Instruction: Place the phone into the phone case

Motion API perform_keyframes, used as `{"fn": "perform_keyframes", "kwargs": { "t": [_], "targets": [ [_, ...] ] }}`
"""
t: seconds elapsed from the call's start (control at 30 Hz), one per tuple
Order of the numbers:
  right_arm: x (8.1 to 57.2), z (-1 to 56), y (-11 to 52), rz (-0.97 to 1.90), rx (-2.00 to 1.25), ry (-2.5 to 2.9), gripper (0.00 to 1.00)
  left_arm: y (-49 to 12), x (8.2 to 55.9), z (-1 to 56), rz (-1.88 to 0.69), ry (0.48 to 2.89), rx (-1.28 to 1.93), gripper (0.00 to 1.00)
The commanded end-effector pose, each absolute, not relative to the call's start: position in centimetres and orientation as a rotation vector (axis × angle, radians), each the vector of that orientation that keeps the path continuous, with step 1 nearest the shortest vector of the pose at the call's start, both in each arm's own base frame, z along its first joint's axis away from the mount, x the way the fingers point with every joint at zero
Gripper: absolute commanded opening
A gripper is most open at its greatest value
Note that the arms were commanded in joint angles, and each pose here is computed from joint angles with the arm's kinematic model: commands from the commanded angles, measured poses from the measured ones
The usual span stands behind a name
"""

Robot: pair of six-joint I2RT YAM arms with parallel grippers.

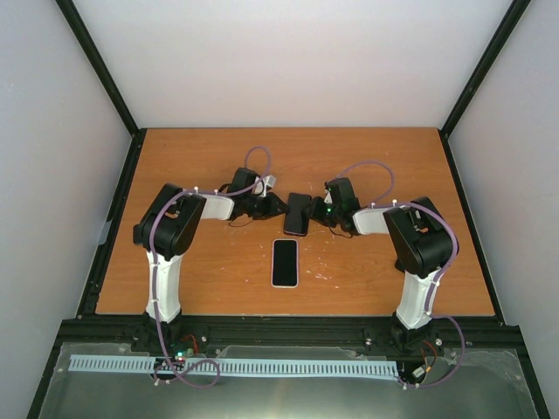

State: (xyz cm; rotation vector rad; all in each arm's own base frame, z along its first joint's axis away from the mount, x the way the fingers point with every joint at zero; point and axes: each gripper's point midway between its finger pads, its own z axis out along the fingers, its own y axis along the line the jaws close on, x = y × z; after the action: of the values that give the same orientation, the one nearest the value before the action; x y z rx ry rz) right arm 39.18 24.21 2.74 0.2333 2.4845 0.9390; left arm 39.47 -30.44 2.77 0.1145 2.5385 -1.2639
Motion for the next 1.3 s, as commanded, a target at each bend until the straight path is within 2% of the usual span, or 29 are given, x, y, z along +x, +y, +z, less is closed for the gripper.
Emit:
{"fn": "perform_keyframes", "kwargs": {
  "t": [0.0,0.27,0.6,0.9,1.13,1.2,1.27],
  "targets": [
    [37.9,1.4,24.9,1.002,0.215,2.524,0.33,-30.5,38.9,3.1,-1.258,2.536,0.157,0.16],
    [39.1,6.1,27.4,1.192,0.060,2.385,0.33,-30.1,37.9,2.5,-1.260,2.558,0.158,0.14],
    [38.2,8.7,29.0,1.409,0.048,2.300,0.33,-29.8,37.2,2.4,-1.258,2.566,0.150,0.23],
    [37.2,7.7,29.6,1.554,0.118,2.306,0.35,-29.0,36.5,2.2,-1.251,2.567,0.139,0.28],
    [36.6,5.3,29.4,1.531,0.174,2.394,0.37,-28.7,36.3,2.0,-1.258,2.567,0.132,0.28],
    [36.5,4.6,29.2,1.491,0.187,2.430,0.36,-28.7,36.3,2.1,-1.261,2.565,0.131,0.28],
    [36.6,4.1,28.7,1.442,0.203,2.454,0.32,-28.8,36.3,2.1,-1.263,2.564,0.133,0.28]
  ]
}}
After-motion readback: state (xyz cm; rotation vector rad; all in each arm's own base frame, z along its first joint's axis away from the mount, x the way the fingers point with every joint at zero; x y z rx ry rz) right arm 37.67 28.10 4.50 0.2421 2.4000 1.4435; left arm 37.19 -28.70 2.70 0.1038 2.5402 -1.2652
